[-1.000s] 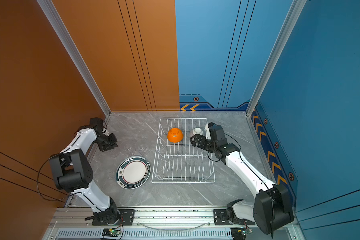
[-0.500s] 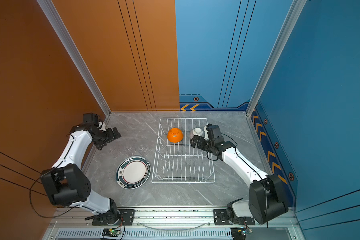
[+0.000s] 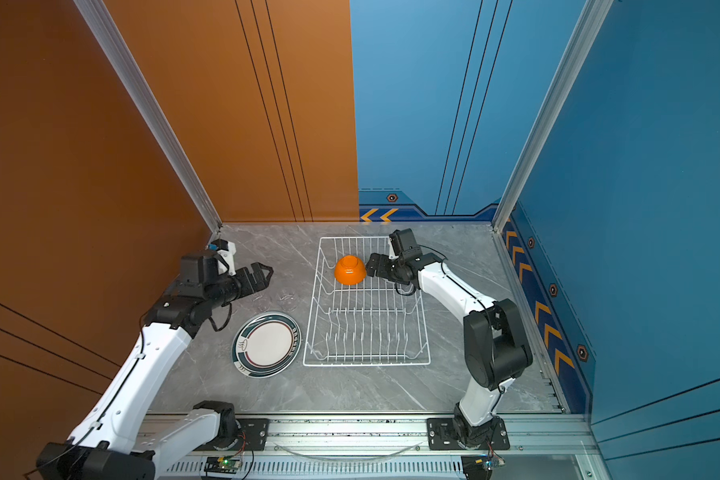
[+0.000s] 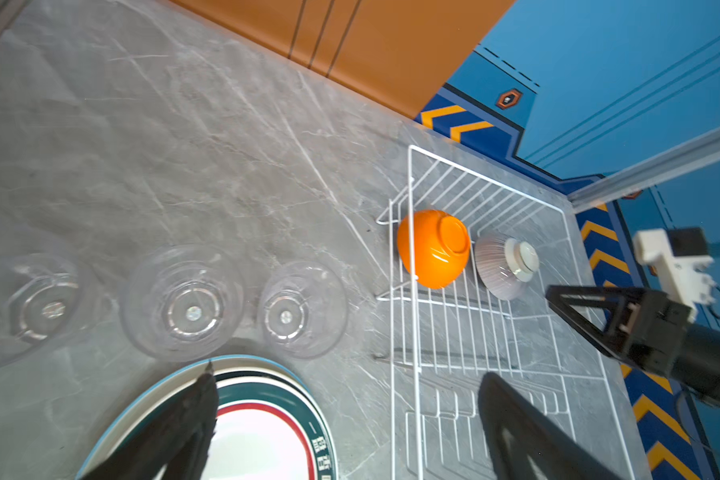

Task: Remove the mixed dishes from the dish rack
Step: 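Grasp the orange bowl rim with the right gripper while left moves toward rack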

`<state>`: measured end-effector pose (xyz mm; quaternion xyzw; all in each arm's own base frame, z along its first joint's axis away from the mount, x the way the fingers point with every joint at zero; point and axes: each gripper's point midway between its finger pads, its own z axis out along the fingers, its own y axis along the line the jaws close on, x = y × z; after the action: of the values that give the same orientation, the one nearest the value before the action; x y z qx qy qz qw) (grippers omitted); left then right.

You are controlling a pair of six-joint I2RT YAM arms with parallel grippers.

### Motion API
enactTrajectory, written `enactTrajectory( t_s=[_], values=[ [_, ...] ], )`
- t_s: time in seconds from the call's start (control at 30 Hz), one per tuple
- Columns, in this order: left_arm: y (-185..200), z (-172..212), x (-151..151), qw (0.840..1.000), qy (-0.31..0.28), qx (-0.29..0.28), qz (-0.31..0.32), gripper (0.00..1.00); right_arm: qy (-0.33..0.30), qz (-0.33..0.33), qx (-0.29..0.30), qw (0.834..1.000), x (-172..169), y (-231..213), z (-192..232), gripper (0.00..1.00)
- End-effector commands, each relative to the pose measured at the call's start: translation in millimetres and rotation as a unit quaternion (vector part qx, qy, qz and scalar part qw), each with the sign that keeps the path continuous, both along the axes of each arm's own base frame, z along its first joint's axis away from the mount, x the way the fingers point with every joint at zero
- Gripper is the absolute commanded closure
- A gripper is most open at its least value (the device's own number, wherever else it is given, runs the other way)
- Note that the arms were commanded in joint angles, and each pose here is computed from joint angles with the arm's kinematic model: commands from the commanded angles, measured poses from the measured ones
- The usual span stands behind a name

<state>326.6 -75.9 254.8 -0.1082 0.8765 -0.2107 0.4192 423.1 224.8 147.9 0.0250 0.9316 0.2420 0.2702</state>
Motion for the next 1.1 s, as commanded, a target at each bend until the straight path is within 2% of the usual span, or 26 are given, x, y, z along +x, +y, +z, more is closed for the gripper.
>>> enactTrajectory(
  t_s=[0.0,0.13,0.33,0.57,0.67,0.8,1.07],
  values=[
    [-22,8,4,0.999,-0.032,-0.012,-0.013,0.02,0.002,0.004,-0.025,1.000,6,11,-5,0.08],
    [-54,5,-2,0.998,-0.044,-0.012,-0.052,0.02,0.017,0.001,-0.034,0.999,15,23,-21,0.11],
    [-76,-4,-6,0.996,-0.048,-0.015,-0.077,0.02,0.034,-0.010,-0.046,0.998,27,30,-42,0.13],
    [-83,-12,-4,0.995,-0.049,-0.014,-0.088,0.02,0.049,-0.013,-0.042,0.998,37,41,-58,0.11],
    [-84,-14,-3,0.995,-0.051,-0.016,-0.089,0.02,0.042,-0.020,-0.038,0.998,42,42,-53,0.12],
    [-86,-15,1,0.994,-0.064,-0.023,-0.087,0.02,0.050,-0.026,-0.035,0.998,48,45,-67,0.14],
    [-91,-20,3,0.993,-0.054,-0.028,-0.097,0.02,0.057,-0.044,0.012,0.997,59,54,-76,0.21]
  ],
)
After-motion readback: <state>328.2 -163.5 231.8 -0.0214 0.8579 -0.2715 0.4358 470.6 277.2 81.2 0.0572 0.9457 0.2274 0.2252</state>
